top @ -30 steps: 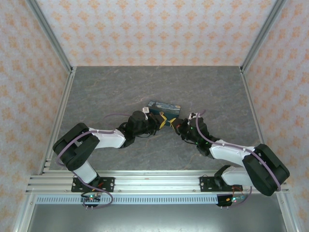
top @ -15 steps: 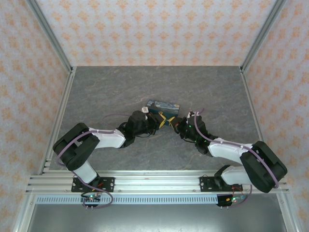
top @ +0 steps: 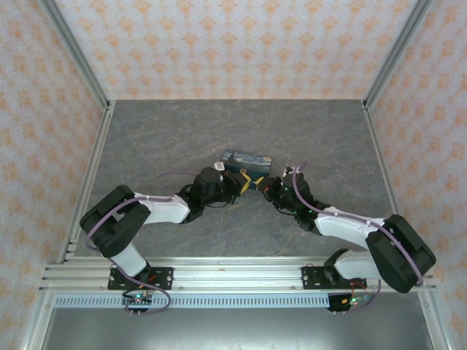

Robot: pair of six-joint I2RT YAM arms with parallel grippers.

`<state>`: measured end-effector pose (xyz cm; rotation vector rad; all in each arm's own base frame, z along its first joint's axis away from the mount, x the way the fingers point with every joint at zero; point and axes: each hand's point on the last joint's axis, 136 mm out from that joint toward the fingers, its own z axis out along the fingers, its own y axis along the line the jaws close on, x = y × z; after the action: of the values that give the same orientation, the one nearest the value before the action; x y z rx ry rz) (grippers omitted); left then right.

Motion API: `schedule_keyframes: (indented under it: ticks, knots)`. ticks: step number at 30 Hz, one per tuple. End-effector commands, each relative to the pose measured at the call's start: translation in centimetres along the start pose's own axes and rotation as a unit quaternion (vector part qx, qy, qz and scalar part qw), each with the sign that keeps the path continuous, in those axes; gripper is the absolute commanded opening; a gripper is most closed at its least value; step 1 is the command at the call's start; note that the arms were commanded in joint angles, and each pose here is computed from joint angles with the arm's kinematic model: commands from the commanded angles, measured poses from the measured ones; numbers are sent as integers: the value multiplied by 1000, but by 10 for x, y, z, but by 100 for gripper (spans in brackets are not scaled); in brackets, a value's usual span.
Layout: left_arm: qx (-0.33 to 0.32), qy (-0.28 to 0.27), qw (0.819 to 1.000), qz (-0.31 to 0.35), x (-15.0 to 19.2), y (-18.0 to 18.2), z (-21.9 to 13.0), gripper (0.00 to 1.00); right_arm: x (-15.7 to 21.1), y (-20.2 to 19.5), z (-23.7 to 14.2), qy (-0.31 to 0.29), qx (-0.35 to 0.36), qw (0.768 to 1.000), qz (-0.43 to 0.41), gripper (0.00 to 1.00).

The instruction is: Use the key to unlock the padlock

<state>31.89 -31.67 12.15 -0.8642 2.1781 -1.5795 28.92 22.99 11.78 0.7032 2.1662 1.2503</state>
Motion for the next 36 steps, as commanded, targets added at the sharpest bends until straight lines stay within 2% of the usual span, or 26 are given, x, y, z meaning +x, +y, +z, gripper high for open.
schedule_keyframes:
  ticks: [1,36]
  knots:
    - [58,26,998,13,14,-42,-6,0,-7,-9,-3,-20,28,999,-21,0]
    - [46,37,998,17,23,-30,6,0,-14,37,2,-20,-45,999,16,0]
